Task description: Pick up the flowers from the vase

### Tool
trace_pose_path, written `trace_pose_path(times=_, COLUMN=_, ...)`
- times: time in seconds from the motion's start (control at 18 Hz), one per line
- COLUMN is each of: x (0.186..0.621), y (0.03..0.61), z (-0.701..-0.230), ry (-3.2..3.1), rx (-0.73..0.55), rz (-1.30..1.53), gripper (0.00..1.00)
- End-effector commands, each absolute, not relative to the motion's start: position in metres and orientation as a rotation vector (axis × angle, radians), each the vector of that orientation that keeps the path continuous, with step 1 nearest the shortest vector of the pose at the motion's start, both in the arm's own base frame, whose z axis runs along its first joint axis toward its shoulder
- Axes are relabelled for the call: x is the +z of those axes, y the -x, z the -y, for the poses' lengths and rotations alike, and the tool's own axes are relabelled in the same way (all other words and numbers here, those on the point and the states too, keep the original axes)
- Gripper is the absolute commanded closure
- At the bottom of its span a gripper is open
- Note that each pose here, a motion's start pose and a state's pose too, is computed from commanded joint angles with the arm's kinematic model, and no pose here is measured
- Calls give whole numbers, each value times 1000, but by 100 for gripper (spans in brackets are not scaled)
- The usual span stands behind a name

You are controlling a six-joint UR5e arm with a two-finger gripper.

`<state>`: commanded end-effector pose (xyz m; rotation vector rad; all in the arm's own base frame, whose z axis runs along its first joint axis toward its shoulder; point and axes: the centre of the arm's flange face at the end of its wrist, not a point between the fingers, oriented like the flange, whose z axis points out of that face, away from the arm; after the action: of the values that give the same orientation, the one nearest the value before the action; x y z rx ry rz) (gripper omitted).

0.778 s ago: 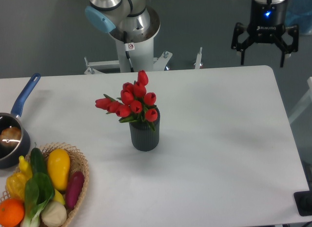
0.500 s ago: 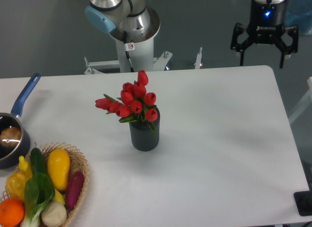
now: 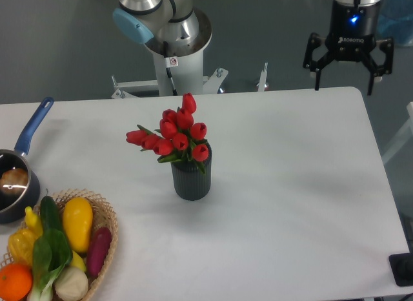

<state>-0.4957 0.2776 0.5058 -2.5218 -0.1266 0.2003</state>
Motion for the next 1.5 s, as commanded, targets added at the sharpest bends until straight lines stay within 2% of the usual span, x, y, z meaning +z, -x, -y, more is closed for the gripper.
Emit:
trace_pose_path(times=0.33, x=482, y=512, z=-238, ry=2102, rx=-33, rz=249, gripper=0)
trace_pose_path(times=0.56, x=477, y=516, z=-236, ry=2070, rx=-53, rz=259, gripper=0)
trace_pose_path(times=0.67, x=476, y=512, z=-247, ry=2066, rx=-67, rz=232, gripper=0)
trace_pose_path(times=0.83, x=471, y=492, z=-299, ry=2080, rx=-131, rz=124, gripper=0)
trace_pose_path(times=1.06, x=446, y=498, z=-320, ry=2093, rx=-161, rz=47, gripper=0)
trace_pose_path(times=1.28, x=423, y=508, z=-314, ry=2102, rx=-171, rz=13, gripper=0)
trace_pose_path(times=1.5, x=388, y=499, z=-310, ry=2193, rx=-249, rz=32, gripper=0)
